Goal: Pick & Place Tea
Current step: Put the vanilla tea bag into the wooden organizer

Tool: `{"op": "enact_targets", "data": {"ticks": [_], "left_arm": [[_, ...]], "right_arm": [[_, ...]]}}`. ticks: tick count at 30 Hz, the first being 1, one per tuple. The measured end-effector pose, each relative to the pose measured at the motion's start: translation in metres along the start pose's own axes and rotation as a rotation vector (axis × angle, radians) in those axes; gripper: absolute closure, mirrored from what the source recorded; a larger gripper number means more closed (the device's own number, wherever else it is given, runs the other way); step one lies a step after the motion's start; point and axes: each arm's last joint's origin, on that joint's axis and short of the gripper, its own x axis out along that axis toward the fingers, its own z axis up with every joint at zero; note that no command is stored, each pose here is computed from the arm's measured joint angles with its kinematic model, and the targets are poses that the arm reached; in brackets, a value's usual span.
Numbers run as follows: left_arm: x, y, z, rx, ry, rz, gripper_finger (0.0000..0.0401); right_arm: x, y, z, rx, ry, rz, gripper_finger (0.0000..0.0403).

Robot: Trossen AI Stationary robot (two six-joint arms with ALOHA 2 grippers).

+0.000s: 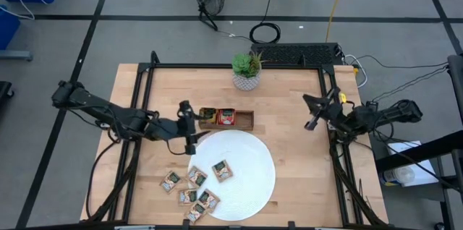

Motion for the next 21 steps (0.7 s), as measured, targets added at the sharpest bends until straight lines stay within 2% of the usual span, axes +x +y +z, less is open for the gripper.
{"op": "enact_targets", "data": {"ticks": [4,7,9,15,21], "left_arm": [[-0.004,0.011,-0.011,-0.069,0.006,0.027,0.0192],[-0.003,0.015,-0.023,-0.073,0.073,0.035,0.0192],[-0.002,0.016,-0.026,-0.079,0.1,0.014,0.0192],[0.0,0.019,-0.028,-0.074,0.121,-0.01,0.0192],[0.0,0.019,-0.038,-0.141,0.228,-0.135,0.0192]], "right_arm": [[-0.005,-0.007,-0.013,-0.018,-0.017,-0.116,0.0394],[-0.007,-0.01,-0.019,0.0,-0.006,-0.167,0.0394],[-0.008,-0.009,-0.022,0.011,-0.007,-0.131,0.0396],[-0.011,0.001,-0.036,0.04,0.043,0.085,0.04],[-0.011,0.001,-0.038,0.067,0.048,0.063,0.0399]]}}
